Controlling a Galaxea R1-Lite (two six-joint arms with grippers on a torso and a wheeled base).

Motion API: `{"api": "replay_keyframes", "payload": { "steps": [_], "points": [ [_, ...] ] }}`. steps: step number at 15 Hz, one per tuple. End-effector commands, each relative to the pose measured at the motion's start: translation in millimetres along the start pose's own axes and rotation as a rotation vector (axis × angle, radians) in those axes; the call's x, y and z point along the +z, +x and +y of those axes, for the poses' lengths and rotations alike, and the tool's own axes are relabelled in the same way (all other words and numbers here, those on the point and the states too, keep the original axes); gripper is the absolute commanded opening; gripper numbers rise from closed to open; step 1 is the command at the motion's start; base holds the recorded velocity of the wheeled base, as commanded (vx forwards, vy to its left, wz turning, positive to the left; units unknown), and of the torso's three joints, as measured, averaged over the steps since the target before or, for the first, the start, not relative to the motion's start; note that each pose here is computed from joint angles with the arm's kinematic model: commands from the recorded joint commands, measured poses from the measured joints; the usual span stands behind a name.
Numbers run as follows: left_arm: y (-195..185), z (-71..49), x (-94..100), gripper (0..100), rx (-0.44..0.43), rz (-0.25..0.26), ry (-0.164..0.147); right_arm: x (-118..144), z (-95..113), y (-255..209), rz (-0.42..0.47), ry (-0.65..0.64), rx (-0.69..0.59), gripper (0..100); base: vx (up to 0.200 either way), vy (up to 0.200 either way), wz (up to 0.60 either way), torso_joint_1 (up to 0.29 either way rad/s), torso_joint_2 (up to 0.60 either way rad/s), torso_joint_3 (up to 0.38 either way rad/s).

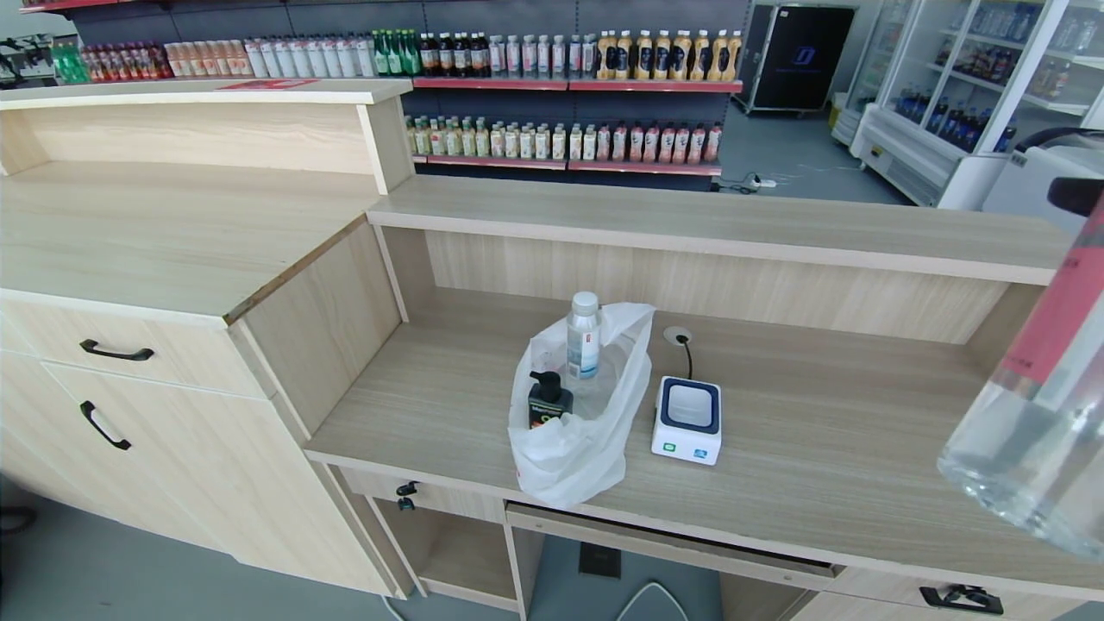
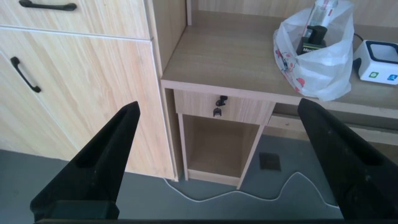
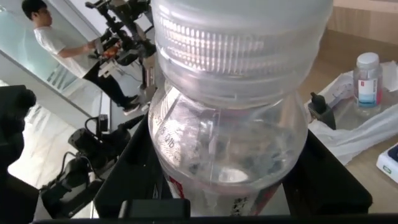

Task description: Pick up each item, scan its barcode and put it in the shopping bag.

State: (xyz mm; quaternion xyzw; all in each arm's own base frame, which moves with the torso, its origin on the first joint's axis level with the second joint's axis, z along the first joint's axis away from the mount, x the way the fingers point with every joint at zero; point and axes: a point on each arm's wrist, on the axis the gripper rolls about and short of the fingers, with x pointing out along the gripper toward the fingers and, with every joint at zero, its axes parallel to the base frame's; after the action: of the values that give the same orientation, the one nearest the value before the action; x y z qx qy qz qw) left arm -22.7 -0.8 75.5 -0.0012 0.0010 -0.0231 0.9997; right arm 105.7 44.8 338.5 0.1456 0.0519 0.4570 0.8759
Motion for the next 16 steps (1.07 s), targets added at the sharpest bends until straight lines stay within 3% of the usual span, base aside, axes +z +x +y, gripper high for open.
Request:
{"api": "replay_keyframes", "payload": {
  "steps": [1,2,3,5,6,8,11,14,16],
  "points": [
    [0,0.0,0.0,100,0.0,0.0,-0.001,-9,-18,4,0.009,-0.032,-0.132,0,0.0,0.0,0.0,0.0,0.0,0.0],
    [0,0.0,0.0,100,0.0,0.0,0.001,-12,-28,5,0.012,-0.055,-0.207,0,0.0,0.0,0.0,0.0,0.0,0.0],
    [0,0.0,0.0,100,0.0,0.0,-0.001,-26,-61,2,0.056,-0.131,-0.41,0,0.0,0.0,0.0,0.0,0.0,0.0],
    [0,0.0,0.0,100,0.0,0.0,-0.001,-43,-109,-6,0.11,-0.272,-0.594,0,0.0,0.0,0.0,0.0,0.0,0.0],
    [0,0.0,0.0,100,0.0,0.0,-0.001,-46,-121,-9,0.109,-0.307,-0.632,0,0.0,0.0,0.0,0.0,0.0,0.0],
    [0,0.0,0.0,100,0.0,0.0,-0.001,-61,-157,-19,0.011,-0.441,-0.736,0,0.0,0.0,0.0,0.0,0.0,0.0],
    [0,0.0,0.0,100,0.0,0.0,-0.001,-74,-177,-22,-0.075,-0.522,-0.883,0,0.0,0.0,0.0,0.0,0.0,0.0],
    [0,0.0,0.0,100,0.0,0.0,0.001,-76,-195,-18,-0.031,-0.6,-0.917,0,0.0,0.0,0.0,0.0,0.0,0.0],
    [0,0.0,0.0,100,0.0,0.0,-0.001,-75,-204,-14,-0.047,-0.621,-0.911,0,0.0,0.0,0.0,0.0,0.0,0.0]
  ]
}}
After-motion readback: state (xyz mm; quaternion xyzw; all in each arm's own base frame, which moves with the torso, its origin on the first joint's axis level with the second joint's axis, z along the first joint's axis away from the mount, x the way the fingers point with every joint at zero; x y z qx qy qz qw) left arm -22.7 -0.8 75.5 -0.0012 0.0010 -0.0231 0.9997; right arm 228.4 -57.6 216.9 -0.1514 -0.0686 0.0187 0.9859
